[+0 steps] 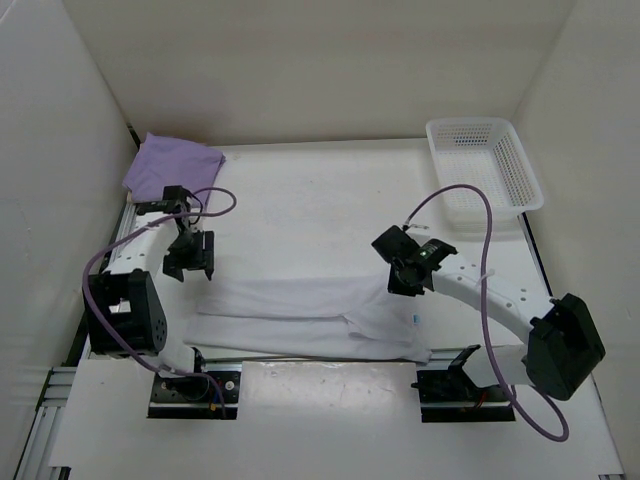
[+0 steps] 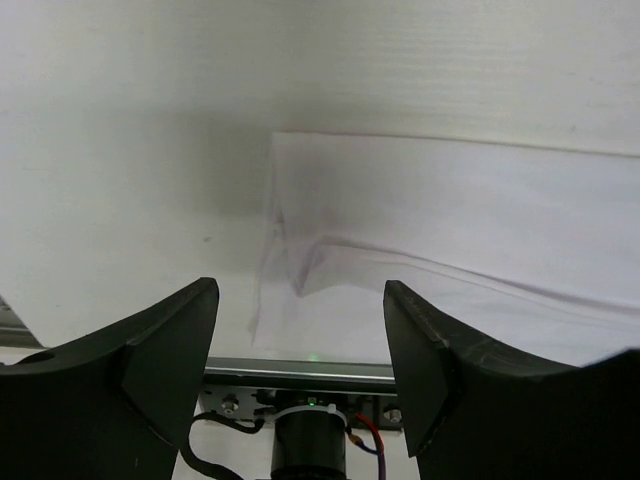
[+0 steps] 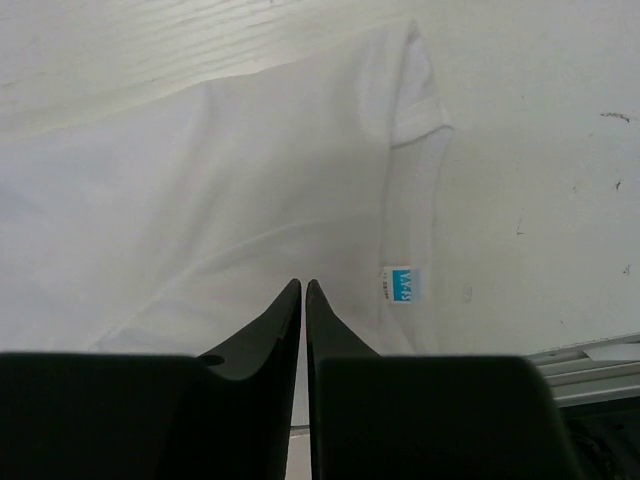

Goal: Fold and stack the t-shirts
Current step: Rotate the tshirt 90 degrees

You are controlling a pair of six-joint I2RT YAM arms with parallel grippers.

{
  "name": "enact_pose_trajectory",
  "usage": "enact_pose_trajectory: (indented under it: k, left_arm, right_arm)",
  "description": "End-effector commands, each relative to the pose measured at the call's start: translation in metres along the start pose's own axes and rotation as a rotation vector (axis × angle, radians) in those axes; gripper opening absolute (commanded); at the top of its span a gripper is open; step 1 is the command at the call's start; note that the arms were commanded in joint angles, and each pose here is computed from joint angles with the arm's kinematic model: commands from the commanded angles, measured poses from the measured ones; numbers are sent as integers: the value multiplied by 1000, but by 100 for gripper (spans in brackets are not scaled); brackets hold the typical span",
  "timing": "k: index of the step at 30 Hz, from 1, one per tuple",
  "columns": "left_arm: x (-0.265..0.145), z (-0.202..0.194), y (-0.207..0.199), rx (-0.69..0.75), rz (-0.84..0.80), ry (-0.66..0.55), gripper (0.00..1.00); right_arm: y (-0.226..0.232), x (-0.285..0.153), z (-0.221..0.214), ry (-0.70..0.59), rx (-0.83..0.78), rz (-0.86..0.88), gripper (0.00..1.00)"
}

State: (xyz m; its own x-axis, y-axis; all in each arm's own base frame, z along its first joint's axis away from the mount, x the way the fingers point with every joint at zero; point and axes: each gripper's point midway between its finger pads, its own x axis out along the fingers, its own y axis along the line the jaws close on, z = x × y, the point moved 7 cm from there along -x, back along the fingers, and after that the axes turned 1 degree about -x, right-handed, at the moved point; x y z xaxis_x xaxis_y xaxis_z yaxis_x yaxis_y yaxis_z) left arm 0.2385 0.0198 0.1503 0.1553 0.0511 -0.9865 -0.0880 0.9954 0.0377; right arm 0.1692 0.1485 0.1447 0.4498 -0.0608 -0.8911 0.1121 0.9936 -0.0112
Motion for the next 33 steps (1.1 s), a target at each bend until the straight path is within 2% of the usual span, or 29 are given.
enact_pose_trajectory:
  k: [1,7,8,13,19,20,22,23,26,27,28,30,33]
  left_arm:
    - [12,-14,-7,9,-48,105,78]
    - [33,-6,-19,38,-82,65,78]
    - [38,-2,-16,49,-32,51,78]
    - [66,-15,-11,78,67,155,77]
    - [71,-27,-7,80,97,153,77]
    - [69,-26,-7,79,97,141,77]
    - [65,-25,-6,66,82,123,78]
    - [59,-19,-6,53,64,91,78]
    - [39,-5,-12,35,-23,14,81]
    - [34,-3,-12,35,-23,5,84]
    - [29,-1,-12,35,-24,-9,84]
    - [21,2,-7,25,2,-24,87]
    - [17,-3,0,18,41,13,87]
  right_arm:
    - [-6,6,2,17,3,-5,10]
    - [-17,42,2,108,98,26,10]
    - [-16,49,3,114,105,42,10]
    - [-8,82,5,207,92,25,10]
    - [24,109,39,249,53,22,10]
    - [35,107,65,214,54,46,10]
    - [46,127,82,235,25,30,9]
    - [62,120,124,163,33,64,9]
    - [85,166,159,169,-27,17,8]
    - [106,144,209,59,-13,67,8]
    - [114,141,228,19,-15,76,8]
    - [122,140,255,-42,-6,95,8]
    - [124,104,277,-145,9,211,10]
